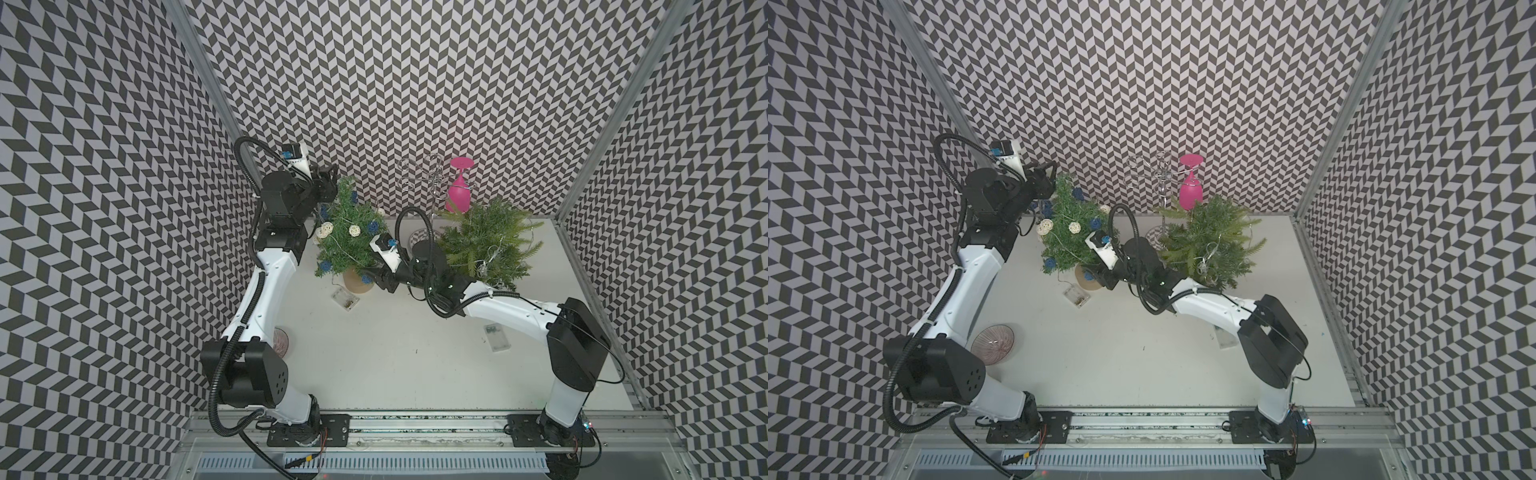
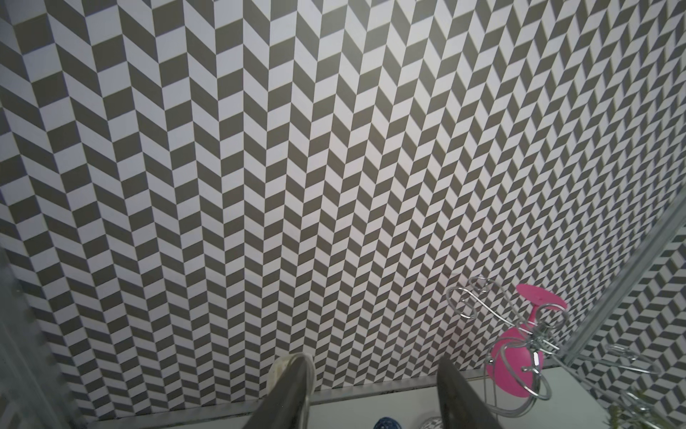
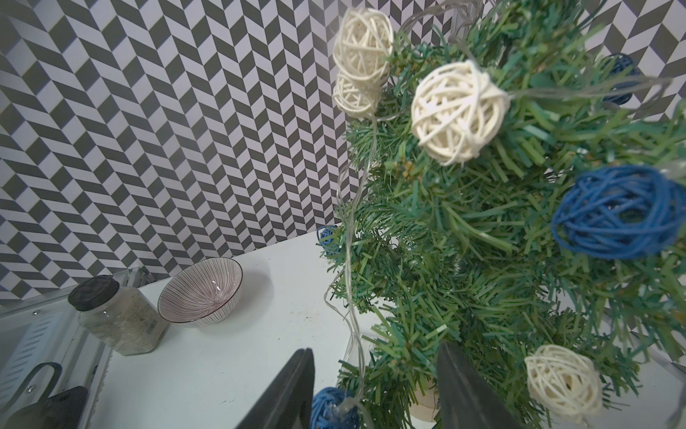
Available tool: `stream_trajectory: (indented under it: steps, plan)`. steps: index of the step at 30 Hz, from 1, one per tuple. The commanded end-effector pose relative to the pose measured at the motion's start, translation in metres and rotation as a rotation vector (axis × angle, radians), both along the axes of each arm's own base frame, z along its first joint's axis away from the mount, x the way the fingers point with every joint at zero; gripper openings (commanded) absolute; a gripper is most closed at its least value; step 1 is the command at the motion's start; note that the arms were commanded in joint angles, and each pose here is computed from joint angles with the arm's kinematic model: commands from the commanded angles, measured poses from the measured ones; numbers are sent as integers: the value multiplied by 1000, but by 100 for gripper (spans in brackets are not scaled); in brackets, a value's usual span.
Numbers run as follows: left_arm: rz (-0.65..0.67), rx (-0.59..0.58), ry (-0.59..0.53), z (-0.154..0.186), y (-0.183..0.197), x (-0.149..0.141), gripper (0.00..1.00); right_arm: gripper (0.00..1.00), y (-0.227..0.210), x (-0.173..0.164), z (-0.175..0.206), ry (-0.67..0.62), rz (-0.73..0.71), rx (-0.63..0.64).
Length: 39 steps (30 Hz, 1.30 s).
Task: Wrap string light around the christmas tree
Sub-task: Wrap the light string around the Christmas tree.
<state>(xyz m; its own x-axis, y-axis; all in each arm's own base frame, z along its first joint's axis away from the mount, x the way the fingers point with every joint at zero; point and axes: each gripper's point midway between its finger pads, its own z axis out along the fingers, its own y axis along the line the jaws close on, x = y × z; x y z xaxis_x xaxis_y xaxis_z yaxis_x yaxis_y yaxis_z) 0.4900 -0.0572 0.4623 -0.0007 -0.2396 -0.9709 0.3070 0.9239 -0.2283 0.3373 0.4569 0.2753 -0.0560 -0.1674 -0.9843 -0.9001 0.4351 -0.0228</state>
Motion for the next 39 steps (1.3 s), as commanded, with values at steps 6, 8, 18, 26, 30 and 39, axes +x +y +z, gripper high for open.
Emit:
stream_trajectory:
  steps: [6,8,18,26,30,39]
  plan:
    - [-86,-159,112,-10,14,3,53,55,5,8,12,-23,-7,34]
    - [-58,-168,129,-16,20,6,62,55,5,8,12,-22,-7,35]
    - [17,-93,208,-37,21,9,83,57,9,12,8,-19,-10,28]
    - [148,-13,334,-38,19,10,84,57,12,18,0,-16,-24,9]
    - [276,123,424,-37,28,12,89,60,14,21,-3,-10,-25,3]
    - [30,93,410,-55,-4,20,94,61,18,20,0,-3,-13,10]
